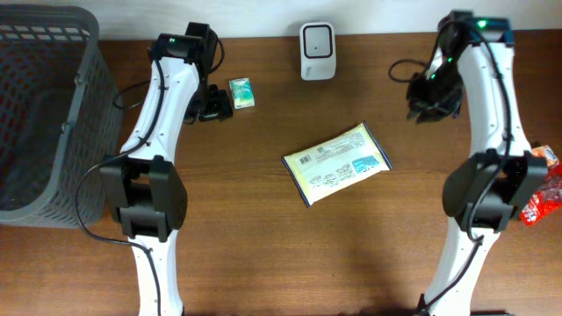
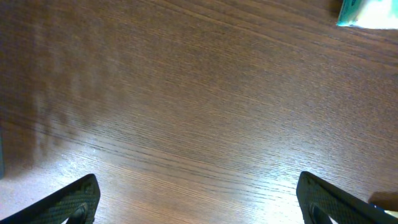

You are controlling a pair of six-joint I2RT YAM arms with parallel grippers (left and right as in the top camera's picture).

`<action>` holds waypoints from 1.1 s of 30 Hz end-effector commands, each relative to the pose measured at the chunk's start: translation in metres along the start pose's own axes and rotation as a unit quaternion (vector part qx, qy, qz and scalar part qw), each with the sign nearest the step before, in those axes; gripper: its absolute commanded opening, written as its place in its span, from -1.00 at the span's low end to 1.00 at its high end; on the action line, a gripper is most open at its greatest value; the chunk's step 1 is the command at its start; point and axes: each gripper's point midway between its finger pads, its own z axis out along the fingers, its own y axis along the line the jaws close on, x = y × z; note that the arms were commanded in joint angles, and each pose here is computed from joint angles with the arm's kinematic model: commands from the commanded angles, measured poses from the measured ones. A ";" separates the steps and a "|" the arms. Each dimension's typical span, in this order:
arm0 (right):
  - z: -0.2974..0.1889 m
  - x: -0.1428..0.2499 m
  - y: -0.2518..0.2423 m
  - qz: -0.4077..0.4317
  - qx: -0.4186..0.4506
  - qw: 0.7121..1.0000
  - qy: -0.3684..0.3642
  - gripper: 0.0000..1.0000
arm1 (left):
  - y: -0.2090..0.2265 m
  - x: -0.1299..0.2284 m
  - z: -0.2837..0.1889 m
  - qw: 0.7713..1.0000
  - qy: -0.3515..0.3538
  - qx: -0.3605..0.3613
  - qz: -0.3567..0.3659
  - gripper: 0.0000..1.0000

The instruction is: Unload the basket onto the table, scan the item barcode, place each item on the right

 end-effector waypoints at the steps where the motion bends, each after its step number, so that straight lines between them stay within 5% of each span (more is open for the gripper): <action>1: -0.025 -0.007 0.003 -0.017 0.005 0.999 -0.045 0.97 | 0.000 0.000 -0.002 1.000 0.000 0.004 -0.006 0.98; 11: -0.025 -0.013 0.004 -0.019 0.003 0.998 -0.057 0.97 | -0.001 -0.001 -0.002 1.000 -0.002 0.007 -0.007 0.99; 17: -0.025 -0.013 0.004 -0.019 0.003 0.998 -0.057 0.97 | -0.040 0.017 -0.008 0.992 0.048 0.120 -0.002 0.99; 21: -0.025 -0.013 0.004 -0.019 0.003 0.998 -0.057 0.97 | -0.096 0.060 -0.027 0.950 0.109 0.258 0.138 0.98; 27: -0.025 -0.013 0.004 -0.019 0.003 0.998 -0.057 0.97 | -0.144 0.137 0.002 0.921 0.172 0.245 0.250 1.00; 30: -0.025 -0.013 0.004 -0.019 0.003 0.998 -0.057 0.97 | -0.170 0.161 0.021 0.901 0.164 0.265 0.301 0.85; 33: -0.025 -0.013 0.004 -0.019 0.003 0.998 -0.057 0.97 | -0.187 0.172 0.037 0.888 0.163 0.303 0.305 0.98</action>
